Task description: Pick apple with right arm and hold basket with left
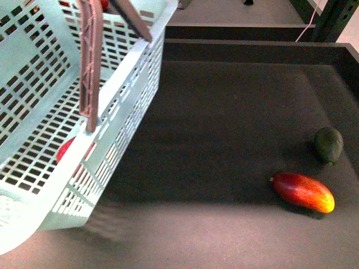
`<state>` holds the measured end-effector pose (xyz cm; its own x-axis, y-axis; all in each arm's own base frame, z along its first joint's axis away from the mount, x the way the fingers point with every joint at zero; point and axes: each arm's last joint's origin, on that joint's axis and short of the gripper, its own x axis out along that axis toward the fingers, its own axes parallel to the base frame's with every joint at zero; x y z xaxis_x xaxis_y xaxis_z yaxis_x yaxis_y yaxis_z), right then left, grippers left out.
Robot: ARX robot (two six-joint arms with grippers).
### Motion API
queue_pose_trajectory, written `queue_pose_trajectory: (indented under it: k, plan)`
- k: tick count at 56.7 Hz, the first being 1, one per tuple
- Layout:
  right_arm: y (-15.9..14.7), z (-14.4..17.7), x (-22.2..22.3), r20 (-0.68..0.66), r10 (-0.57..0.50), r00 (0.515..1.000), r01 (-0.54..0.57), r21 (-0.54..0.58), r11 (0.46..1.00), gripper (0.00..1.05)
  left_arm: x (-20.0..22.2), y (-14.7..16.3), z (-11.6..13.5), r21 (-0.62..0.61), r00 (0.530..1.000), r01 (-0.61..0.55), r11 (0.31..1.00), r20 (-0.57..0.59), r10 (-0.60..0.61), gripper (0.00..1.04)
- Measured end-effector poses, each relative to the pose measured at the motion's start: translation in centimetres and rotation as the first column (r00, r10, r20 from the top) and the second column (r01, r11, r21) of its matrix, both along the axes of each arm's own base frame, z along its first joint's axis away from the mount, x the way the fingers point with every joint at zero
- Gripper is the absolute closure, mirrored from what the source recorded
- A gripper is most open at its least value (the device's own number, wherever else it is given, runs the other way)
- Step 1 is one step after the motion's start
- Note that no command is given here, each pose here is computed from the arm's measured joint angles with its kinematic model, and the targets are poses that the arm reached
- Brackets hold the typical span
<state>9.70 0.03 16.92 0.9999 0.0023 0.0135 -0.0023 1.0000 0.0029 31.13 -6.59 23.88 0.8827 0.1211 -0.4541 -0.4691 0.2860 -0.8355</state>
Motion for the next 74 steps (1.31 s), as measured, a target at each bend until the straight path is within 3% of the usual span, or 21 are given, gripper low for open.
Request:
queue_pose_trajectory:
  k: [11,19,49,70,74]
  plan:
    - [0.0,0.0,0.0,0.000,0.000,1.000,0.000,0.000,1.000,0.09,0.3,4.1,-2.1,-0.044,0.985,-0.162,0.986,-0.062,0.159,0.87]
    - [0.0,0.0,0.0,0.000,0.000,1.000,0.000,0.000,1.000,0.09,0.8,5.5,-3.3,-0.034,0.974,-0.209,0.977,-0.101,0.205,0.87]
    - [0.0,0.0,0.0,0.000,0.000,1.000,0.000,0.000,1.000,0.09,0.6,7.9,-7.4,-0.015,0.937,-0.286,0.958,-0.215,0.276,0.87]
    - [0.0,0.0,0.0,0.000,0.000,1.000,0.000,0.000,1.000,0.09,-0.2,7.4,-9.0,0.001,0.921,-0.319,0.948,-0.237,0.310,0.87]
    - [0.0,0.0,0.0,0.000,0.000,1.000,0.000,0.000,1.000,0.09,-0.8,7.3,-9.1,0.006,0.915,-0.316,0.949,-0.263,0.306,0.74]
